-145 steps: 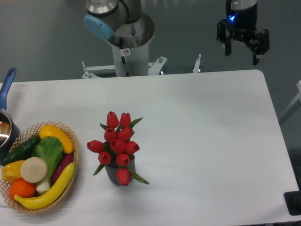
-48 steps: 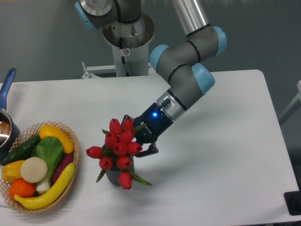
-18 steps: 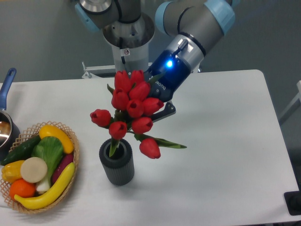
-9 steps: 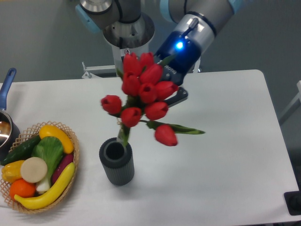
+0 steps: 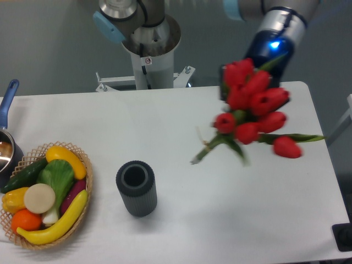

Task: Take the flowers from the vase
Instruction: 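Carry the held tulips up and away from the vase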

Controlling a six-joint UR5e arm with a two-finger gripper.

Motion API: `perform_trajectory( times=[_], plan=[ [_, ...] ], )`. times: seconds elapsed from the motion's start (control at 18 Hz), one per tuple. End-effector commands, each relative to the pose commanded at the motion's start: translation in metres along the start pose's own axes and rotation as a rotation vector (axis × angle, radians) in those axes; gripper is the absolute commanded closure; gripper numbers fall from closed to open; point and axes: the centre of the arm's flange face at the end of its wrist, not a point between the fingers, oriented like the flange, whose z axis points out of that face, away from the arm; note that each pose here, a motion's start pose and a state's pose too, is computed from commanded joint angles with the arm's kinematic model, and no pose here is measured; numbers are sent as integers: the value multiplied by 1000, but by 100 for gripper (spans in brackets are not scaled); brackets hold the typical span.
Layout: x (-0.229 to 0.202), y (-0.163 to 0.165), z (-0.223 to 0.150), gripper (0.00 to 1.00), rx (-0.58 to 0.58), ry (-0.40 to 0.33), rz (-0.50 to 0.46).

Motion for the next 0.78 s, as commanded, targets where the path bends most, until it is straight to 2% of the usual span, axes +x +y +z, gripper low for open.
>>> perform_trajectory(
  times=[0.28,0.78],
  plan=[
    [-18,2,-20,66,10,-38,-8],
    [-25,7,-31,66,13,-56,-19]
  ],
)
